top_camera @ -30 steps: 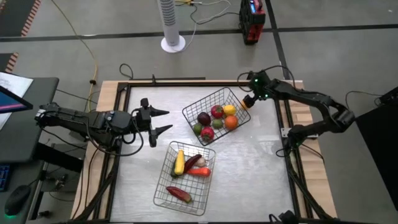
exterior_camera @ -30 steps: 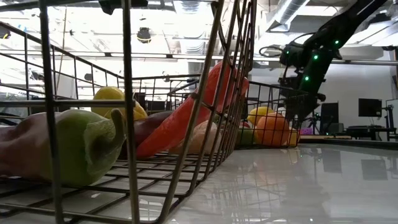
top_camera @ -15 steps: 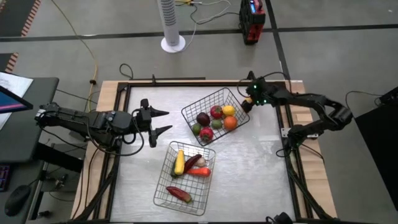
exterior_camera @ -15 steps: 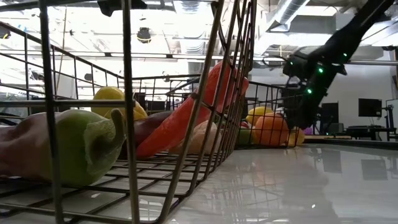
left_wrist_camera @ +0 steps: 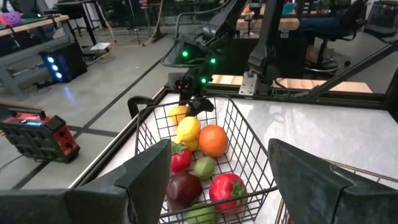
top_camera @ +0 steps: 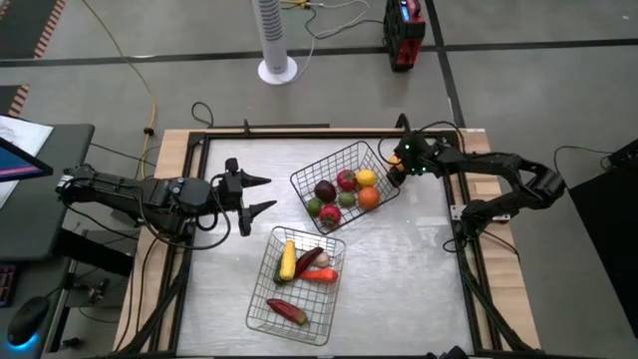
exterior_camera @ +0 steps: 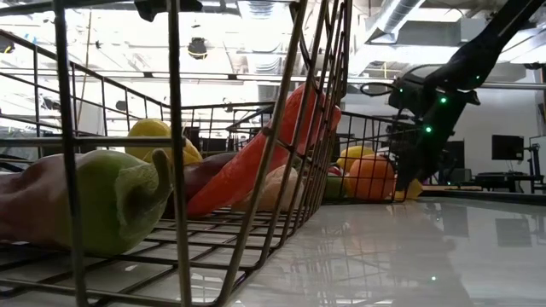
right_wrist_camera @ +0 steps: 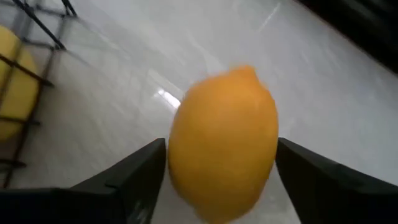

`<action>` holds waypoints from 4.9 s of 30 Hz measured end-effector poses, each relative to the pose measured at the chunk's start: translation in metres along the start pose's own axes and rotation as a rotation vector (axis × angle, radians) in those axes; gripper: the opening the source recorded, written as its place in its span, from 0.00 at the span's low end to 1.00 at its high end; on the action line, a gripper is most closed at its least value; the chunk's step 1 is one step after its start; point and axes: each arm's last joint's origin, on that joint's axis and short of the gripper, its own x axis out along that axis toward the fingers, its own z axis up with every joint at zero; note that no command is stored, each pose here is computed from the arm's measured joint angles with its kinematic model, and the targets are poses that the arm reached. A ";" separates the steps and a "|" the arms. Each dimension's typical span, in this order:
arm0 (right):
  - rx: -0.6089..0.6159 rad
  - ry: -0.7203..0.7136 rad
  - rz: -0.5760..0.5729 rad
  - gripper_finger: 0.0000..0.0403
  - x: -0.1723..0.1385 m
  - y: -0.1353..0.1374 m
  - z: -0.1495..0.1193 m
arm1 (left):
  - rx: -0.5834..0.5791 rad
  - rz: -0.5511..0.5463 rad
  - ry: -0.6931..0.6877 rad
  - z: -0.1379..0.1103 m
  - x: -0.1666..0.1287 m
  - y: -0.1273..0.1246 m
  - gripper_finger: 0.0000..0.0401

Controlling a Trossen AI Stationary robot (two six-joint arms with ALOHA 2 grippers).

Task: Sort produce into baskets
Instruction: Put the yellow lemon into the black wire basket, then return to Home Position

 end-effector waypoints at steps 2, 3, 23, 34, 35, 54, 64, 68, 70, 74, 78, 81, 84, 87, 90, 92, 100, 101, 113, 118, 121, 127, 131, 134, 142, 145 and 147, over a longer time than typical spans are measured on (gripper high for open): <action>-0.003 0.026 -0.004 0.73 0.000 -0.001 -0.003 | 0.000 0.000 0.000 0.000 0.000 0.000 0.64; -0.005 0.032 -0.004 0.69 0.000 -0.001 -0.003 | 0.000 0.000 0.000 0.000 0.000 0.000 0.64; 0.054 -0.141 0.056 0.59 -0.094 0.024 0.062 | 0.007 -0.010 0.000 0.000 0.000 0.000 0.64; -0.152 -0.284 0.380 0.68 -0.129 0.102 0.038 | -0.016 -0.004 -0.066 0.007 0.000 0.000 0.64; -0.169 -0.281 0.390 0.69 -0.129 0.107 0.035 | -0.018 -0.004 -0.069 0.007 0.000 0.000 0.64; -0.059 -0.656 0.421 0.73 -0.160 0.069 -0.040 | -0.063 0.057 -0.281 -0.026 0.006 -0.005 0.64; 0.023 -0.847 0.547 0.73 -0.161 0.047 -0.079 | -0.144 0.003 -0.410 -0.069 -0.031 0.012 0.64; 0.055 -0.899 0.572 0.72 -0.164 0.038 -0.087 | -0.158 0.006 -0.457 -0.084 -0.044 0.021 0.64; 0.065 -0.917 0.583 0.72 -0.166 0.033 -0.091 | -0.171 0.006 -0.487 -0.091 -0.050 0.026 0.64; 0.078 -0.940 0.597 0.72 -0.169 0.024 -0.099 | -0.202 0.004 -0.539 -0.108 -0.060 0.033 0.64; 0.056 -0.904 0.572 0.72 -0.166 0.024 -0.102 | -0.225 0.004 -0.585 -0.123 -0.065 0.038 0.64; 0.018 -0.900 0.558 0.72 -0.160 0.026 -0.103 | -0.244 0.004 -0.626 -0.129 -0.070 0.041 0.64; -0.021 -0.878 0.585 0.72 -0.152 0.030 -0.107 | -0.256 -0.003 -0.652 -0.131 -0.072 0.043 0.64; -0.015 -0.876 0.631 0.72 -0.147 0.034 -0.109 | -0.262 -0.035 -0.640 -0.135 -0.069 0.040 0.64; 0.007 -0.879 0.650 0.72 -0.140 0.037 -0.110 | -0.303 -0.084 -0.583 -0.142 -0.064 0.037 0.64; -0.002 -0.871 0.647 0.72 -0.136 0.038 -0.112 | -0.325 -0.142 -0.543 -0.146 -0.062 0.035 0.64; 0.044 -0.806 0.613 0.72 -0.119 0.041 -0.119 | -0.270 -0.188 -0.444 -0.155 -0.057 0.031 0.64; 0.046 -0.795 0.612 0.72 -0.118 0.041 -0.120 | -0.251 -0.185 -0.424 -0.157 -0.057 0.030 0.64; 0.045 -0.753 0.601 0.72 -0.115 0.041 -0.122 | -0.143 -0.171 -0.249 -0.172 -0.050 0.028 0.64; 0.045 -0.753 0.601 0.72 -0.115 0.041 -0.122 | -0.143 -0.171 -0.248 -0.172 -0.050 0.028 0.64; 0.045 -0.753 0.601 0.72 -0.115 0.041 -0.122 | -0.143 -0.171 -0.248 -0.172 -0.051 0.028 0.64; 0.044 -0.752 0.600 0.72 -0.114 0.041 -0.122 | -0.124 -0.168 -0.249 -0.172 -0.051 0.028 0.64; 0.044 -0.751 0.601 0.72 -0.114 0.041 -0.122 | -0.123 -0.167 -0.248 -0.172 -0.051 0.028 0.64; 0.044 -0.751 0.601 0.72 -0.114 0.041 -0.122 | -0.123 -0.167 -0.249 -0.172 -0.051 0.028 0.64; 0.044 -0.750 0.601 0.72 -0.114 0.041 -0.123 | -0.123 -0.167 -0.248 -0.172 -0.051 0.028 0.64; 0.044 -0.750 0.601 0.72 -0.114 0.041 -0.123 | -0.123 -0.167 -0.248 -0.172 -0.051 0.028 0.64; 0.044 -0.750 0.601 0.72 -0.114 0.041 -0.123 | -0.123 -0.167 -0.248 -0.172 -0.051 0.028 0.64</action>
